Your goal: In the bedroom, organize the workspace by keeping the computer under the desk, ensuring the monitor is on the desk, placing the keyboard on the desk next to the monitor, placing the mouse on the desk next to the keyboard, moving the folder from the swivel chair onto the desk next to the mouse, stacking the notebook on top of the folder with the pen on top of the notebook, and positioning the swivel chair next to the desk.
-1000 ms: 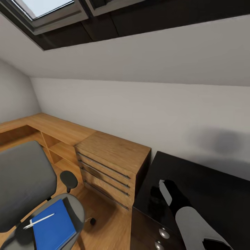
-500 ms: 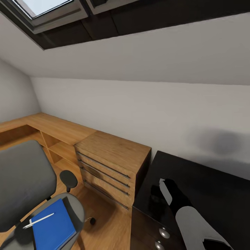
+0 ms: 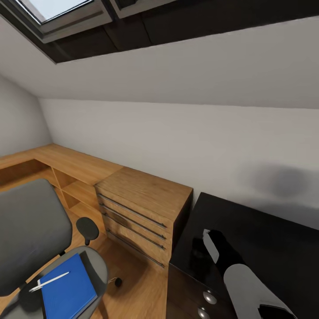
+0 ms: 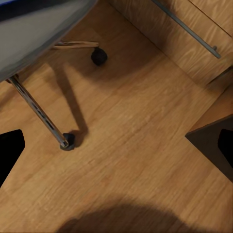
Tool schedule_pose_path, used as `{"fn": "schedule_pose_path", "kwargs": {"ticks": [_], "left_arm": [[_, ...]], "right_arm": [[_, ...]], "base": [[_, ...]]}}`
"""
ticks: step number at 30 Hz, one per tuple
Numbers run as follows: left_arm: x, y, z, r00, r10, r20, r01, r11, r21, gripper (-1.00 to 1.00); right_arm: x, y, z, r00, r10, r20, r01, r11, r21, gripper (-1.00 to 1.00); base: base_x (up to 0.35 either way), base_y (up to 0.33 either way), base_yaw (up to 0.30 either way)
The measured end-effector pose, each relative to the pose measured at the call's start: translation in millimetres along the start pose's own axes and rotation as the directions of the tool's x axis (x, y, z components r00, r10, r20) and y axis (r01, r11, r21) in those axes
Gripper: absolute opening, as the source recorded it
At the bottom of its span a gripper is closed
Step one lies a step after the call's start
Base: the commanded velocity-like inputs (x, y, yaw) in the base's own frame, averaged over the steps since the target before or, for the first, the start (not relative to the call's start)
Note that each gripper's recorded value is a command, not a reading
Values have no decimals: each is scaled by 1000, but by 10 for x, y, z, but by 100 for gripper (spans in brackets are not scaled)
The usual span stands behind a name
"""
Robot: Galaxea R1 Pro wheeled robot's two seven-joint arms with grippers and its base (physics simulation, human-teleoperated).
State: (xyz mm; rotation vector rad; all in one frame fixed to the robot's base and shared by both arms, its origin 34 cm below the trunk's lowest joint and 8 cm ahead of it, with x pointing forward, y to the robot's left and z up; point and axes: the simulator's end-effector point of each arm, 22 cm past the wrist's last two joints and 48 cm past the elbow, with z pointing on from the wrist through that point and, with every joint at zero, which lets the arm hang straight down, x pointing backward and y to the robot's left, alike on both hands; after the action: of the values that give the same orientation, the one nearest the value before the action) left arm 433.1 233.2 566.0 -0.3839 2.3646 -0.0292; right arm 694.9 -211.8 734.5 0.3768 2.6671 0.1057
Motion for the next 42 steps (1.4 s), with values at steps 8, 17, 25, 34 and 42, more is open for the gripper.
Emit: {"fn": "schedule_pose_path", "kwargs": {"ticks": [8,17,25,34,42], "left_arm": [[1,-4,0,1000,-1,0,1,1000,-1,100],[3,-3,-1,1000,-1,0,1,1000,-1,100],[0,-4,1,1000,-1,0,1,1000,-1,100],[1,-4,-1,1000,-1,0,1,1000,-1,100],[-29,-4,-32,1000,-1,0,1,1000,-1,100]], "right_arm": [[-14,-34,-10,1000,2,-3,-2,1000,4,-100],[-16,-39,-11,1000,1,-3,-1,1000,6,-100],[-16,-36,-11,1000,1,-3,-1,1000,5,-100],[-19,-14,-12,1000,9,-1,-9,1000,-4,100],[-31,-25,-50,1000,3,-3,-3,1000,2,100]], "base": [[0,0,0],[0,0,0],[0,0,0],[0,0,0],[0,0,0]]}}
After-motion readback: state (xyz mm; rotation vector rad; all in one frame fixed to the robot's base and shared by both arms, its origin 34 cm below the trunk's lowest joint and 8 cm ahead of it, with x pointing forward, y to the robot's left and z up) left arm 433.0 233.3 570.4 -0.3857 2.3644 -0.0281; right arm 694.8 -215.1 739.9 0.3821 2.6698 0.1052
